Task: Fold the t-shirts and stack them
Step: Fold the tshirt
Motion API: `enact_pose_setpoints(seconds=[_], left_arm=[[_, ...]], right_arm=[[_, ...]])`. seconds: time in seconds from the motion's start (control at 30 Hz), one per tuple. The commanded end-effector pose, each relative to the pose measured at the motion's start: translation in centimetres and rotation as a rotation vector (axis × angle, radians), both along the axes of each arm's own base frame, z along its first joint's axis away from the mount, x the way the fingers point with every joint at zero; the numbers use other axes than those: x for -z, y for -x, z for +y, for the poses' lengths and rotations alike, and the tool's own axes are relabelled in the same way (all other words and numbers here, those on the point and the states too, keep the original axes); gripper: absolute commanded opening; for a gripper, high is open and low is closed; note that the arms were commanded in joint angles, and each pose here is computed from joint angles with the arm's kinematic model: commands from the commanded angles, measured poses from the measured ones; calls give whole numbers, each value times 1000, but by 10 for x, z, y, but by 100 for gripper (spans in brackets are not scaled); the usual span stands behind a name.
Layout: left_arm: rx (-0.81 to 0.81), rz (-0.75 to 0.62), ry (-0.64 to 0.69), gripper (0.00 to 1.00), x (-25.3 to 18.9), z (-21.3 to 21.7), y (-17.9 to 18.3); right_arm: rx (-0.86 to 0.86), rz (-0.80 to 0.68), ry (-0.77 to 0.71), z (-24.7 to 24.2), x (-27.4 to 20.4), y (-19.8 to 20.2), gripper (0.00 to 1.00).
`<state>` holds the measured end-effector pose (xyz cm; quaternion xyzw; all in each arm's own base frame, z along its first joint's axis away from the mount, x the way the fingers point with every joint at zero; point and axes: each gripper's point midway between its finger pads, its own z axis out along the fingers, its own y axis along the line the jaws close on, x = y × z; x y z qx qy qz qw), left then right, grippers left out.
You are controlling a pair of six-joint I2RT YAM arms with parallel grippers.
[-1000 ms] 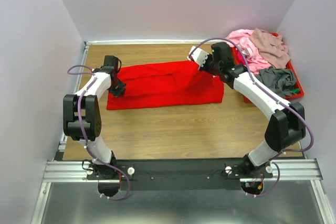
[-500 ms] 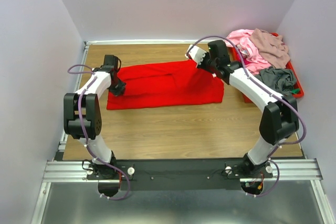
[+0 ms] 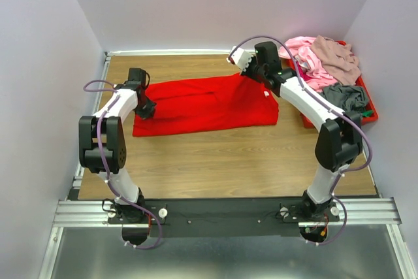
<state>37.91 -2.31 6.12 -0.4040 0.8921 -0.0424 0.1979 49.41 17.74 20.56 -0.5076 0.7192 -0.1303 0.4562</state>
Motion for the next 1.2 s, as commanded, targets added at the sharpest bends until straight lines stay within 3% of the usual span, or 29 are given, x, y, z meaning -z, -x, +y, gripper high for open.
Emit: enact_pose_setpoints(seconds=[0.0,1.17], left_arm=[[8,-24,8,11,-6,3,-10],[-15,-22,2,10,-7,15,-8]], right_arm=[[39,-36,-22,-1,-10,-16,1],[56,-14,-16,1,7,-33,1]])
